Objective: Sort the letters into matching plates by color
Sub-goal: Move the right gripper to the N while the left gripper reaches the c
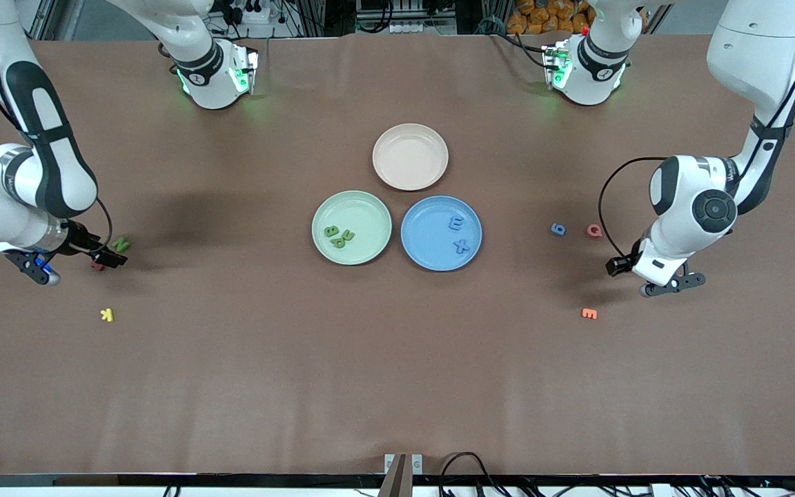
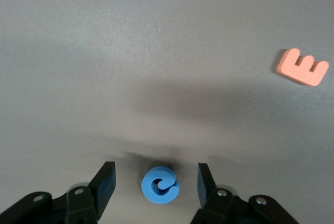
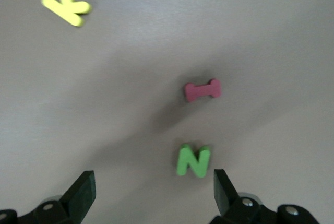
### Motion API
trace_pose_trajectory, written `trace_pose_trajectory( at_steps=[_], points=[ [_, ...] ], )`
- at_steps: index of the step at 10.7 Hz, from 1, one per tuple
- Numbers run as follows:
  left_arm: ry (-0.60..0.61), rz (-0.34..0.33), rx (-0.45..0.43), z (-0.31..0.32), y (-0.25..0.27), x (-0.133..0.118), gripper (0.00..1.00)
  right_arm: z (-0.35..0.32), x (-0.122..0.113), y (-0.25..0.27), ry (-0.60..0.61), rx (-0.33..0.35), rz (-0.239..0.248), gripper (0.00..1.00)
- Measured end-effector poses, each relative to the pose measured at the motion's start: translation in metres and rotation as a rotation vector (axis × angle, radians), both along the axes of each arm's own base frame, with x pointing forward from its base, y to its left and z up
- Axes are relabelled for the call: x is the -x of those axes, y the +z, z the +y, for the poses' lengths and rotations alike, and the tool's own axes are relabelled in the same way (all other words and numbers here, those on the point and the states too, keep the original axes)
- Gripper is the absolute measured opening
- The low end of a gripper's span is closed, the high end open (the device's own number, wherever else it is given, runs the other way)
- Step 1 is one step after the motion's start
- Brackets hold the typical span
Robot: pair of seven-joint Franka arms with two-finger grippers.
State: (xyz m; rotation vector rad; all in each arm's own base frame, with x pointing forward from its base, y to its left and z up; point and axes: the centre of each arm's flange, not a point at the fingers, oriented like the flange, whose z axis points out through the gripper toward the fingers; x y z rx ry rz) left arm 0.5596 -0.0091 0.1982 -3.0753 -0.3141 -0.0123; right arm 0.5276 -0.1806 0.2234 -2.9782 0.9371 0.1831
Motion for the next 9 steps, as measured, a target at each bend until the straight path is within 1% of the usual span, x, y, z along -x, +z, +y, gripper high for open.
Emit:
trace_pose_trajectory(
  at_steps=[3,6,9],
  points=[
    [0.005,-0.006,0.001,0.002,0.001,0.000,0.71,-0.023,0.023,-0.015,0.015,0.004,-0.004,1.00],
    [0.004,-0.011,0.001,0.001,0.004,0.000,0.70,-0.024,0.027,-0.018,0.014,0.008,-0.010,1.00],
    [0.003,-0.014,0.002,0.000,0.005,0.000,0.69,-0.021,0.035,-0.025,0.013,0.004,0.001,1.00]
  ],
)
